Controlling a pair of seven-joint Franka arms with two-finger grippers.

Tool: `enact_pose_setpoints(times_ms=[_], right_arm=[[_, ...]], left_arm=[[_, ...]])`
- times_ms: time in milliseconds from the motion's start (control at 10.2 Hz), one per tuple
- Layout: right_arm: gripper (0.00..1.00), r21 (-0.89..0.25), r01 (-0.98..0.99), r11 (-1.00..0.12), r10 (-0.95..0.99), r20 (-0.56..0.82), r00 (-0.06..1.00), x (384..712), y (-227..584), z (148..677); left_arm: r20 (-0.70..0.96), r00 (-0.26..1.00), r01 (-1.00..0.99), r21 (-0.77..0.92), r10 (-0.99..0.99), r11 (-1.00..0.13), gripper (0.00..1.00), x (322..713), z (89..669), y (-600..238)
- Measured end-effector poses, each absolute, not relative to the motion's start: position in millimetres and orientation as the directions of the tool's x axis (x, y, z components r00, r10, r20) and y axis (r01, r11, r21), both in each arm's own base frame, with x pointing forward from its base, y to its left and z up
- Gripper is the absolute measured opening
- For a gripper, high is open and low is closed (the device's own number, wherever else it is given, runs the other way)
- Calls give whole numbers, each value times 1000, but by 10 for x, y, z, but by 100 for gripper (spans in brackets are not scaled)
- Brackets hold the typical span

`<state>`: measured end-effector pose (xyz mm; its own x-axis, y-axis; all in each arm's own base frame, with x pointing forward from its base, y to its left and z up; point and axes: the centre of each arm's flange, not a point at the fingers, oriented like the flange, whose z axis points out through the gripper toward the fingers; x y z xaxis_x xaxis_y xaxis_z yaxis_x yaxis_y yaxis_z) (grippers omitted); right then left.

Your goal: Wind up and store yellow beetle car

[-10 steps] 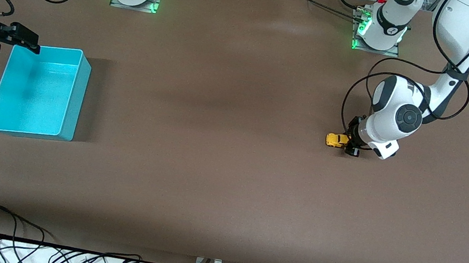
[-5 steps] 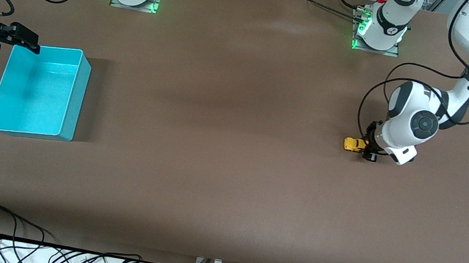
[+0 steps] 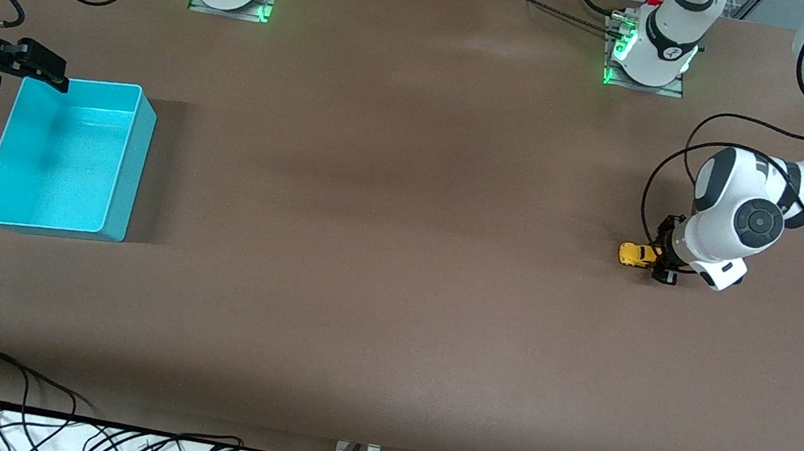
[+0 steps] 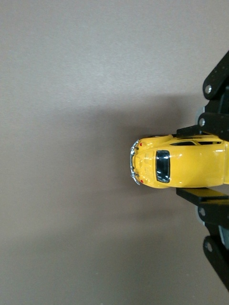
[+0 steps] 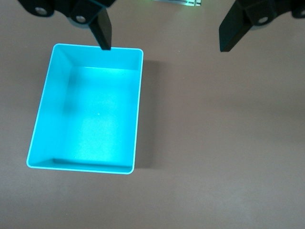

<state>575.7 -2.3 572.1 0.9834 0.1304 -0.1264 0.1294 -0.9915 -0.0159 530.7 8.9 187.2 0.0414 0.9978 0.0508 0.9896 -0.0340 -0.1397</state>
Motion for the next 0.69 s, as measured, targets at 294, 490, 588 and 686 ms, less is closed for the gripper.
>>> enact_pose_setpoints(times_ms=[294,490,588,686], right_arm=[[100,-16,130,-991,131,-126,983,5757,-23,5721],[100,-16,130,-991,131,-126,983,5757,-23,5721],[100,-16,130,-991,131,-126,983,5757,-23,5721],[100,-16,130,-991,131,-126,983,5757,-23,5720]], left_arm=[[74,54,989,-140,996,-44,45,5315,1870,288],[73,59,989,-140,996,-48,45,5317,1868,318],[73,59,989,-140,996,-48,45,5317,1868,320],[73,59,989,-140,996,-48,45,5317,1868,322]])
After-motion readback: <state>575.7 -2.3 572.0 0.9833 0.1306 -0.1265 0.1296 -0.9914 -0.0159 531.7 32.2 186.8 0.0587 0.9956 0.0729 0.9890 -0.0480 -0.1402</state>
